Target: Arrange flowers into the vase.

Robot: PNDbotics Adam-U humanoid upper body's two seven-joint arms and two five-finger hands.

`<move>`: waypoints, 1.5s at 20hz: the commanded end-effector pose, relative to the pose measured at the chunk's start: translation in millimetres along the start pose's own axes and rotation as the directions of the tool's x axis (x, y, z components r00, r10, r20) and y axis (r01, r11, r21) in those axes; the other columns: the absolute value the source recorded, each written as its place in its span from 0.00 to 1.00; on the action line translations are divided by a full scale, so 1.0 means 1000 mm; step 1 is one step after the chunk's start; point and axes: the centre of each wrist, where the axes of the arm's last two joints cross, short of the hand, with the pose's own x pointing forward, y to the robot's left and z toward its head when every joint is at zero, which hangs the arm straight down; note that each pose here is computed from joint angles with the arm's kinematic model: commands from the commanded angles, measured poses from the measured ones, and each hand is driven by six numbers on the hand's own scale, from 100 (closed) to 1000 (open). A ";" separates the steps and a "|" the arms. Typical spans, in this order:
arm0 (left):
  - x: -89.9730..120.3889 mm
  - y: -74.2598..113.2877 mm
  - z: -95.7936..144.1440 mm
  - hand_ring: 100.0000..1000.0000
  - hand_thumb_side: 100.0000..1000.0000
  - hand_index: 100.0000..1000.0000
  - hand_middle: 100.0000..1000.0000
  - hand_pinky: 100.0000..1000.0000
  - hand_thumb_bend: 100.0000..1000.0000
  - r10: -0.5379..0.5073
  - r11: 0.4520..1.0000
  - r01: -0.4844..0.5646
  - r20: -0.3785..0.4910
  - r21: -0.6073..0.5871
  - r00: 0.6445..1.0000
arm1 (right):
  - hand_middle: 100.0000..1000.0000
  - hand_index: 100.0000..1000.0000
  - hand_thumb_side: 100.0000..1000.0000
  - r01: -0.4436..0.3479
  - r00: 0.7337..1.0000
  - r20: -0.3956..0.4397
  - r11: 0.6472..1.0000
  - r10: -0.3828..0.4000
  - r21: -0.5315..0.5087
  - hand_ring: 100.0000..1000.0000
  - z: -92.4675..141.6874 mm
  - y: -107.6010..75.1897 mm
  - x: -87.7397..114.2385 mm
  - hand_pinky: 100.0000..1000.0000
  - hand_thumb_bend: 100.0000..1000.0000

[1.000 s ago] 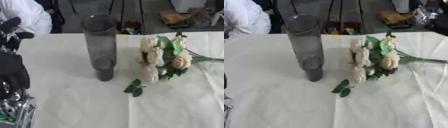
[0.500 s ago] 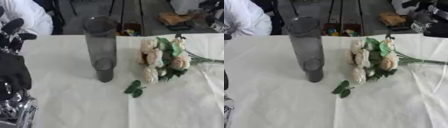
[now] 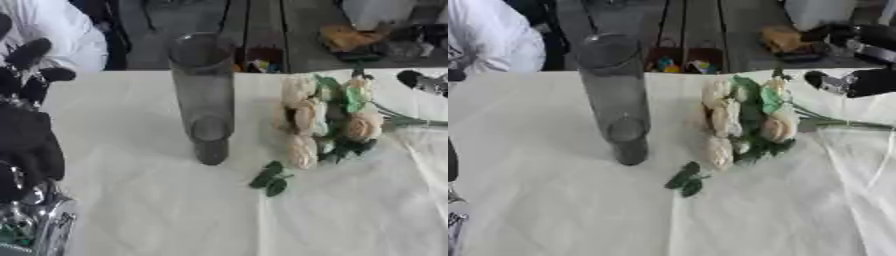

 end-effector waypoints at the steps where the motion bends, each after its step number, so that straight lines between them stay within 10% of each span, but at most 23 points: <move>1: 0.005 -0.001 -0.004 0.68 1.00 0.89 0.78 0.49 0.39 0.005 1.000 -0.004 0.022 -0.011 1.000 | 1.00 1.00 0.70 -0.027 0.999 -0.017 0.999 0.028 0.043 1.00 0.007 -0.015 -0.005 0.95 0.42; 30: 0.005 -0.004 -0.003 0.68 1.00 0.89 0.75 0.49 0.37 0.012 1.000 -0.012 0.016 -0.011 1.000 | 0.97 1.00 0.69 0.088 0.986 -0.155 0.983 -0.062 0.164 1.00 -0.008 0.038 -0.029 0.96 0.40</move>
